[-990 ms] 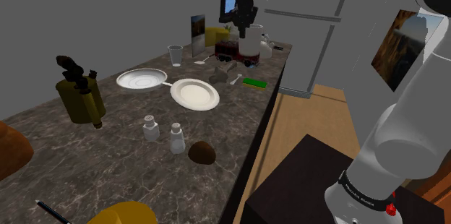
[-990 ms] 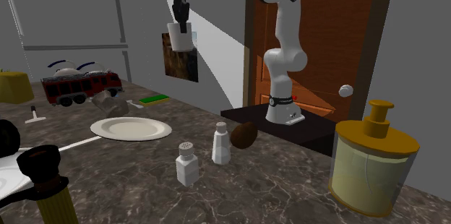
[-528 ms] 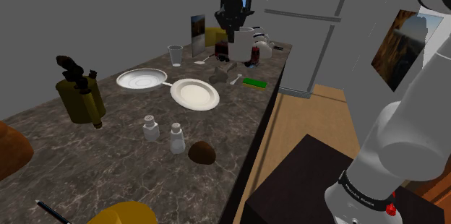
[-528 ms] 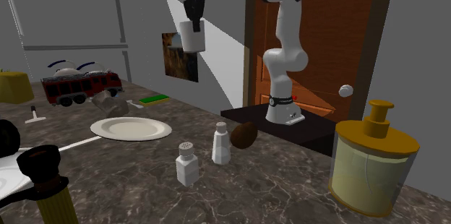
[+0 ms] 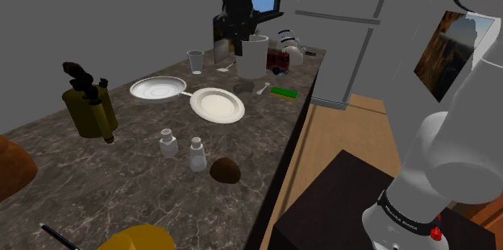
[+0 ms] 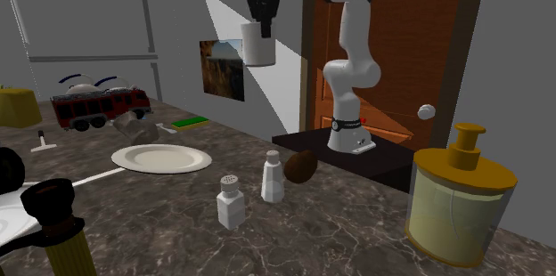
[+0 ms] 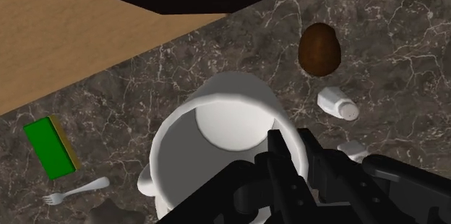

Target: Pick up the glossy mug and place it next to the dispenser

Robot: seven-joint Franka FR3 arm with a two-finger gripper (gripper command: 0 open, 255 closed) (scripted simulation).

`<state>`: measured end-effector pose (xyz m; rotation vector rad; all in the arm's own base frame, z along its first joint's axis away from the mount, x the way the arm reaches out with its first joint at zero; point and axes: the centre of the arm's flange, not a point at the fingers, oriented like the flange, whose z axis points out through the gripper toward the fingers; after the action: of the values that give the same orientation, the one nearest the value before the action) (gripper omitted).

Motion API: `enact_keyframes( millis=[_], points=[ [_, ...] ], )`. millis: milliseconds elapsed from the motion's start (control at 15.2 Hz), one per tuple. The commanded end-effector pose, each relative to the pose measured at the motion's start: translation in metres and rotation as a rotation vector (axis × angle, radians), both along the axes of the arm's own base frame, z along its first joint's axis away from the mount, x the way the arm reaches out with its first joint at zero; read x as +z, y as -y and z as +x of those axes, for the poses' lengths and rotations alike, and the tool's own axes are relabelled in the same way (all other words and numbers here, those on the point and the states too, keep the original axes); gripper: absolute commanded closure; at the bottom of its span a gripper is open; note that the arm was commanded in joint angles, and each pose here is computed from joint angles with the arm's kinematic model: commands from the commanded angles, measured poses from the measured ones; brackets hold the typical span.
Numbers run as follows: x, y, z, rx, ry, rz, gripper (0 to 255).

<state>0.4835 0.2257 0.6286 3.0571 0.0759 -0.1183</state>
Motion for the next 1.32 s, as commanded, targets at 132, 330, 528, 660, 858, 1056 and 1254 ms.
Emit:
enact_keyframes(
  millis=[132, 330, 528, 660, 858, 1056, 1254],
  points=[
    [0.001, -0.051, -0.015, -0.002, 0.000, 0.000, 255],
    [0.001, -0.089, -0.026, -0.002, 0.000, 0.000, 255],
    [0.001, -0.127, -0.036, -0.002, 0.000, 0.000, 255],
    [0.001, -0.153, -0.043, -0.002, 0.000, 0.000, 255],
    [0.001, -0.191, -0.054, -0.002, 0.000, 0.000, 255],
    [0.001, -0.229, -0.065, -0.002, 0.000, 0.000, 255],
    [0.001, -0.267, -0.075, -0.002, 0.000, 0.000, 255]
  ],
)
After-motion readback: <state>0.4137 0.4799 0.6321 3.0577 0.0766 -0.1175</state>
